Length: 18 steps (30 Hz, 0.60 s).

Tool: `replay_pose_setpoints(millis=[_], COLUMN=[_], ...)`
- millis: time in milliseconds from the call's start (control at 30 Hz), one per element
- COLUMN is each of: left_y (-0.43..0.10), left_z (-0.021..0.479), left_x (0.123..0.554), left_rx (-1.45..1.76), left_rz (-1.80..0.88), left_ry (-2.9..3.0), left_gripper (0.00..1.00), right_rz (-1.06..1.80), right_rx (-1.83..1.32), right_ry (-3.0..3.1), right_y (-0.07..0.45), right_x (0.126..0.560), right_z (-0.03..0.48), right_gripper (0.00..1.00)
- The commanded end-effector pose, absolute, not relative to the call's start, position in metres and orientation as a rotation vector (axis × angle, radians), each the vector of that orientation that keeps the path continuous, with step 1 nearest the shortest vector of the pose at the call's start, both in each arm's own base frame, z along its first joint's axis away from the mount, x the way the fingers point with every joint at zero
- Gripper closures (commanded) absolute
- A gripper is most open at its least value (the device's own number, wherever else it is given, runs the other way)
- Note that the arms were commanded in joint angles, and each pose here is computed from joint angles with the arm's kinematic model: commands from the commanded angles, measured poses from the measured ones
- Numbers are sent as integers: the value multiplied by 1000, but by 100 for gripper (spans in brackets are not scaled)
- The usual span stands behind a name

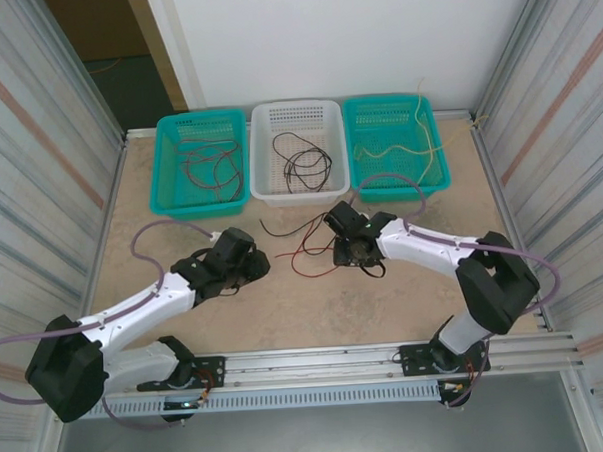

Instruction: Untangle the cables

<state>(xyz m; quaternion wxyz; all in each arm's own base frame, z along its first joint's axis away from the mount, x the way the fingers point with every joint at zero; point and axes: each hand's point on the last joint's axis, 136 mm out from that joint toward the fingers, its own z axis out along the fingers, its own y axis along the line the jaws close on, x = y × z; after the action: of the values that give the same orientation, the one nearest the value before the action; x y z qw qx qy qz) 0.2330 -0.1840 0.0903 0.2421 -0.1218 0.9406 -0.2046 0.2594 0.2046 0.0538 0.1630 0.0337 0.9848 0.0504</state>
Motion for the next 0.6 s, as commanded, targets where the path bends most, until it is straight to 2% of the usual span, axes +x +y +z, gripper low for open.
replay_pose_setpoints(millis=[0, 167, 567], left_y=[-184, -182, -174], left_z=[97, 106, 135], left_x=[232, 234, 240], left_rx=[-322, -291, -215], left_rz=[-594, -594, -542], left_ry=[2550, 2517, 2442], left_gripper=[53, 52, 51], right_rz=[225, 234, -17], right_rx=[205, 236, 259], right_ry=[2787, 2816, 2878], right_y=[222, 231, 215], right_x=[273, 279, 267], right_z=[54, 39, 19], right_gripper=[52, 59, 65])
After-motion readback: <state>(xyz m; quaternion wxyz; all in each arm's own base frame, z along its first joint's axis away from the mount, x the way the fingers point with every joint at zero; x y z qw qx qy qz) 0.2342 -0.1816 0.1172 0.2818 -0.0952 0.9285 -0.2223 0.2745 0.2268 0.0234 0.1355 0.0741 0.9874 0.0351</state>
